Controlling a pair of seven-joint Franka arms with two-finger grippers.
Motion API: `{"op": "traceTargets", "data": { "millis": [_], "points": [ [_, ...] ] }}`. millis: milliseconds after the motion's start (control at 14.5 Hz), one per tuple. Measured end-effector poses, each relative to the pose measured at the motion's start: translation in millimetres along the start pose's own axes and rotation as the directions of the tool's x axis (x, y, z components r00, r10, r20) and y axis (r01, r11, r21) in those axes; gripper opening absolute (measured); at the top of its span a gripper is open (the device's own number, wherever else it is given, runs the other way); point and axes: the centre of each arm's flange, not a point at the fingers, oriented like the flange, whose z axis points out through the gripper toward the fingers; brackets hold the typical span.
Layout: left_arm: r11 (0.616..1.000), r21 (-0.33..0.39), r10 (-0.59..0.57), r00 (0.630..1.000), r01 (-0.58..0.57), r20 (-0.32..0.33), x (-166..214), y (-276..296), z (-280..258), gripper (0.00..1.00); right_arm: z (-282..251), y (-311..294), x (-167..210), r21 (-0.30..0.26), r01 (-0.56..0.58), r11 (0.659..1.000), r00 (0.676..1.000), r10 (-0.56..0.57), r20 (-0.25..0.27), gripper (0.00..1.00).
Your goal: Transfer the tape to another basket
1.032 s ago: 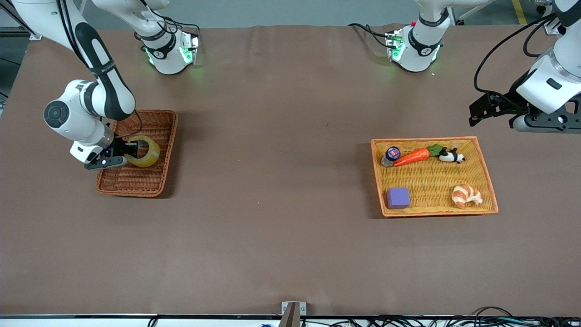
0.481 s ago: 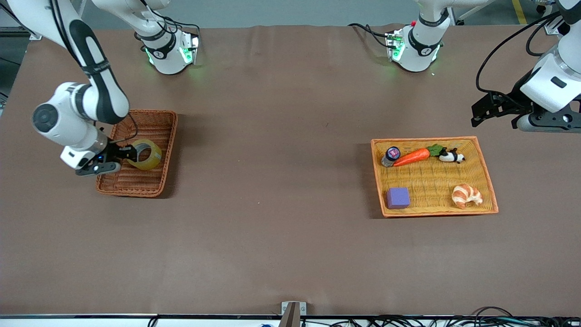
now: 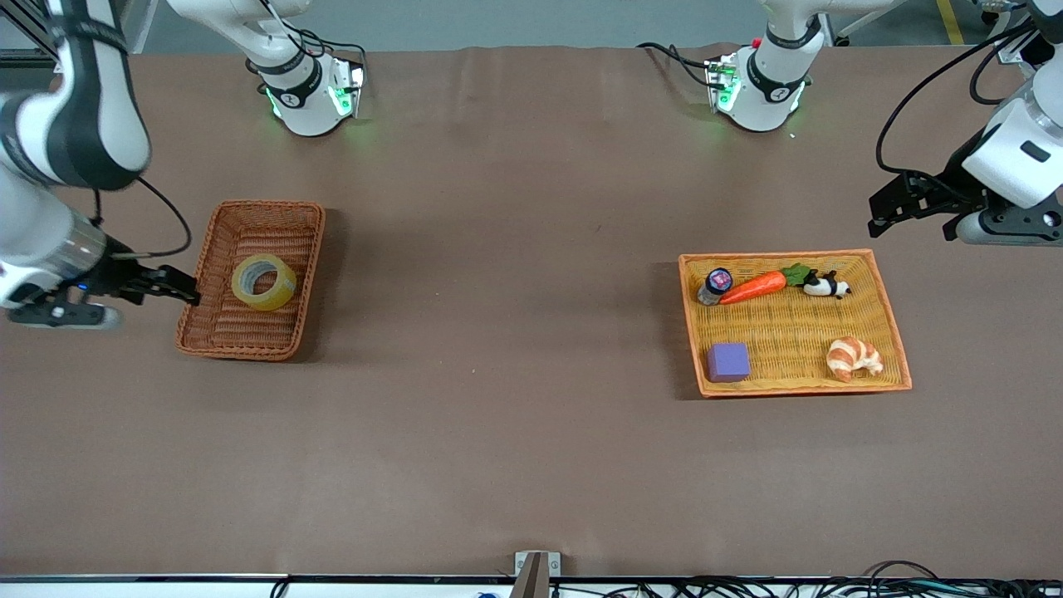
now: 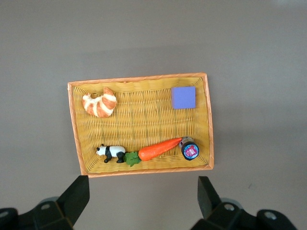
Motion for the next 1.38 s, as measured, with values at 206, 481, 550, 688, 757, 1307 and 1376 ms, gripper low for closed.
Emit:
{"op": "traceTargets", "data": {
  "millis": [206,481,550,688,757,1307,1376],
  "points": [
    [1.0,0.0,-0.003,1.0,0.003,0.0,1,-1,0,1.0,-67,11,-6,0.008,-0.016,1.0,0.998,0.017,-0.055,1.0],
    [1.0,0.0,-0.014,1.0,0.014,-0.001,2,-8,0,1.0,-153,-9,-24,0.016,-0.046,0.999,0.999,0.046,0.027,1.0],
    [1.0,0.0,-0.013,1.0,0.013,-0.003,2,-7,-1,1.0,-167,-13,-30,0.014,-0.059,0.998,0.997,0.058,0.057,1.0],
    [1.0,0.0,-0.008,1.0,0.008,-0.008,3,-6,-3,1.0,-182,-16,-38,0.011,-0.076,0.997,0.993,0.075,0.09,1.0],
    [1.0,0.0,-0.002,1.0,0.002,-0.01,3,-7,-4,1.0,-185,-15,-39,0.01,-0.079,0.997,0.993,0.078,0.091,1.0],
    [1.0,0.0,0.022,1.0,-0.022,-0.009,2,-5,-6,1.0,-200,-6,-35,0.011,-0.066,0.998,0.996,0.066,0.057,1.0],
    [1.0,0.0,0.025,1.0,-0.025,-0.008,2,-3,-5,1.0,-200,-6,-35,0.011,-0.065,0.998,0.996,0.064,0.057,1.0]
  ]
}}
